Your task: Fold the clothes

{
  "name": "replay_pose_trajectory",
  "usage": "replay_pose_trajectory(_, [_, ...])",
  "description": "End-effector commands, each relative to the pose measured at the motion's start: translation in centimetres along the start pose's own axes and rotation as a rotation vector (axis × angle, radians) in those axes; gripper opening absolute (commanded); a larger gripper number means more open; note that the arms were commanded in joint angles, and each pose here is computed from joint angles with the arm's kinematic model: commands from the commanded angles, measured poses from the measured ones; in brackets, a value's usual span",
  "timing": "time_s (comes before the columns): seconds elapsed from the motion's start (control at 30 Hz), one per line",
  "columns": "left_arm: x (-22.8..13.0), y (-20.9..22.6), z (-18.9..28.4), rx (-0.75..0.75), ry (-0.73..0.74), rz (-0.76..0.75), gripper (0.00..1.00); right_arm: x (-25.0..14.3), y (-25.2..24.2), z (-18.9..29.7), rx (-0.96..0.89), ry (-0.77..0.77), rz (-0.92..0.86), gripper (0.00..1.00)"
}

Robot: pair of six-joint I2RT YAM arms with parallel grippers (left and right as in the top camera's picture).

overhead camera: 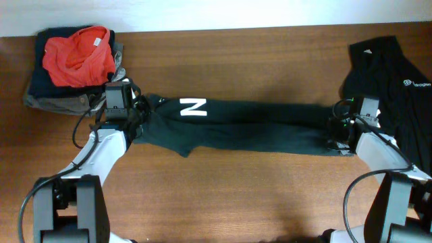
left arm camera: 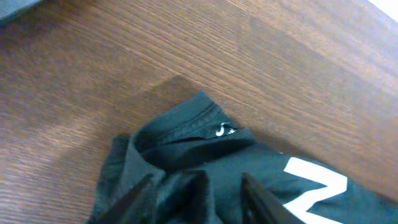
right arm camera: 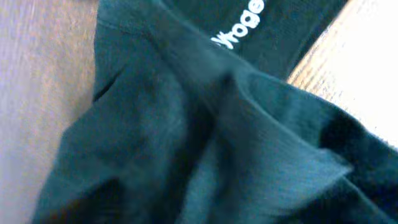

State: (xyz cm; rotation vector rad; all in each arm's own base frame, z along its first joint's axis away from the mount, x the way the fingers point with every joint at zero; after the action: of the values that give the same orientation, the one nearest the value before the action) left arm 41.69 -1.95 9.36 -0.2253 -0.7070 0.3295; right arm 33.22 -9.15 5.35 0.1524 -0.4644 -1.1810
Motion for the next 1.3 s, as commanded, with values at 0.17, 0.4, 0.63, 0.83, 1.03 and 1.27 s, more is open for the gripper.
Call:
replay_pose_trajectory(0.17, [2.2, -0.7, 2.4, 0.013, -0.032, -0.064, 0.63, 2.1, 2.2, 2.4, 0.019, -0.058, 0.210, 0.99])
replay_pose_trajectory(0.4, [3.0, -1.6, 8.5, 0.038, 0.037, -0.094, 0.65, 3.7, 4.4, 9.0, -0.018, -0.022, 0.269, 0.99])
replay_pose_trajectory(0.63, [-3.8, 0.2, 11.1, 0.121, 0.377, 0.012, 0.65, 2.2, 2.5, 13.1, -0.151, 0.130, 0.314, 0.99])
replay_pose_trajectory(0.83, [-7.3, 1.0, 10.7, 0.162, 0.570, 0.080, 0.64, 0.3, 1.4, 13.2, -0.172, 0.235, 0.305, 0.99])
replay_pose_trajectory(1.03, [-9.6, -0.2, 8.5, 0.040, 0.657, 0.144, 0.64, -0.5, 1.4, 13.2, -0.158, 0.281, 0.299, 0.99])
replay_pose_trajectory(1.27, [-11.8, 0.9, 6.3, 0.064, 0.661, 0.217, 0.63, -0.6, 1.2, 13.2, -0.162, 0.288, 0.298, 0.99])
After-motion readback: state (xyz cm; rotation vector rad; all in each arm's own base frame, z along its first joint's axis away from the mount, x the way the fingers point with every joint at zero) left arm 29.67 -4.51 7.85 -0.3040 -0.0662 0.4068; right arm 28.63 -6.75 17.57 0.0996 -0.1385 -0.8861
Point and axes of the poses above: each gripper's point midway between its finger pads, its own z axis back along the fingers, its own y axis along the line the jaws close on, x = y × z, the point moved 3 cm from there along z, back along the fingers, and after that the axes turned 3 degrees about -z, right-handed, at the moved point
